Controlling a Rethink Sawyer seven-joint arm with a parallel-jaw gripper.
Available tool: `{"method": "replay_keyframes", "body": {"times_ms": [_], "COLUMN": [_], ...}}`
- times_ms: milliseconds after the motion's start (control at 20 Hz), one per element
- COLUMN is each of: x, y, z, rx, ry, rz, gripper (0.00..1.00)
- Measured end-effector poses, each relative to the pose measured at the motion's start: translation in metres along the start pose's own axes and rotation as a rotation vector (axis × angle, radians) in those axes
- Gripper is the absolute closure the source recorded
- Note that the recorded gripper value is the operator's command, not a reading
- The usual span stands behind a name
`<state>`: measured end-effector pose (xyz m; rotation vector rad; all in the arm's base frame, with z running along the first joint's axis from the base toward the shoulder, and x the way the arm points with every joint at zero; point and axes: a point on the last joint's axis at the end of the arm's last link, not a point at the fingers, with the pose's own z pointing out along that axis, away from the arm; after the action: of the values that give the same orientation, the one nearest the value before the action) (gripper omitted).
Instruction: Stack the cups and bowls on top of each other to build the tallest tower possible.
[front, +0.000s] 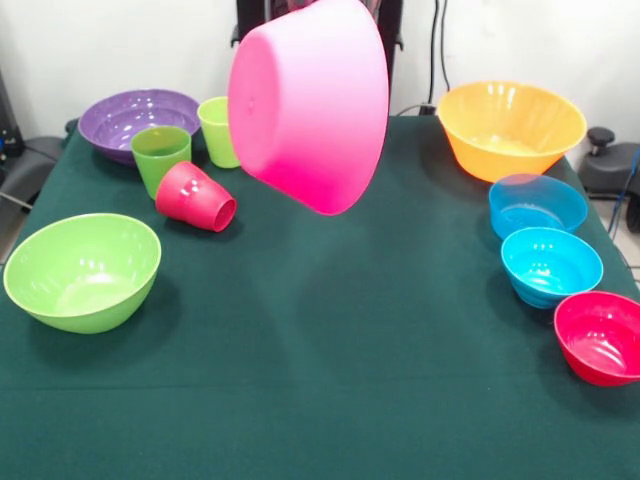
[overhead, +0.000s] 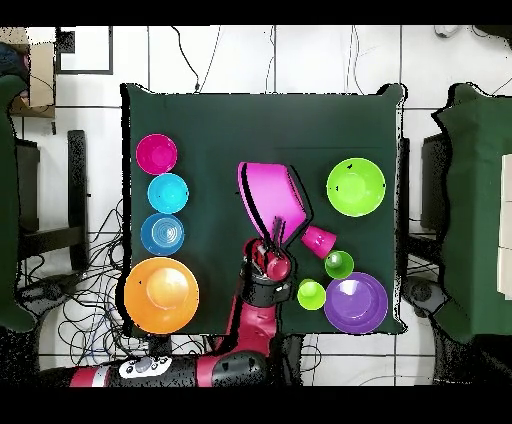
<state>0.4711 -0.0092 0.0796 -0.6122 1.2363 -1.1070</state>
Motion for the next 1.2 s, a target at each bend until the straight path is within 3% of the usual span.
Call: {"method": "replay_keyframes", "body": {"times_ms": [500, 700, 950, 1100, 1200], "x": [0.010, 0.011, -0.001, -0.010, -0.011], "y": [-0.004, -0.008, -0.022, -0.034, -0.038], "z": [0.002, 0.001, 0.009, 0.012, 0.013], "rx": [-0.039, -0.032, 0.107, 0.229, 0.259], "ry": [-0.033, -0.055, -0.152, -0.208, -0.221], "rz": [-0.101, -0.127, -0.109, -0.113, -0.127], "gripper": [1.00, 1.00, 1.00, 1.00, 1.00]}}
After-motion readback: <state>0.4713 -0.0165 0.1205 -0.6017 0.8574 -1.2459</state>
